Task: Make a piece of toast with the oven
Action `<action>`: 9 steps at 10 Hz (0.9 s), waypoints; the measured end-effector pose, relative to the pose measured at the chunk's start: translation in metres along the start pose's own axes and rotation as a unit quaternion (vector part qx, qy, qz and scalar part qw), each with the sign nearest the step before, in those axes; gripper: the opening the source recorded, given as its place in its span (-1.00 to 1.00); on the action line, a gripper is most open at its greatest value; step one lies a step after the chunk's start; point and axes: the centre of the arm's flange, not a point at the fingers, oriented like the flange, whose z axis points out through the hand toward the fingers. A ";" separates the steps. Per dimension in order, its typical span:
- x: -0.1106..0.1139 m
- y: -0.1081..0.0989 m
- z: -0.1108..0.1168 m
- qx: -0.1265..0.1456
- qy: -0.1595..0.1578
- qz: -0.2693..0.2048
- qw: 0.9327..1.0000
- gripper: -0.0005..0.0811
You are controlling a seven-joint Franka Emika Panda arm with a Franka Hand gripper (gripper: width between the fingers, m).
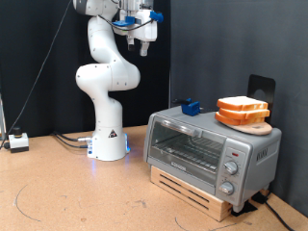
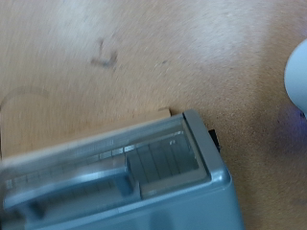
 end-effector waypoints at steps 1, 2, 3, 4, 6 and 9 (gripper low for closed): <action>-0.003 0.000 -0.003 0.005 -0.015 -0.062 0.998 1.00; -0.008 0.000 -0.005 0.015 -0.024 -0.124 0.992 1.00; -0.013 -0.001 -0.005 0.029 -0.026 -0.186 0.982 1.00; -0.019 -0.008 0.000 0.050 -0.014 -0.242 0.969 1.00; -0.028 -0.015 0.006 0.055 -0.008 -0.278 0.959 1.00; -0.026 -0.023 0.017 0.069 -0.083 -0.424 0.899 1.00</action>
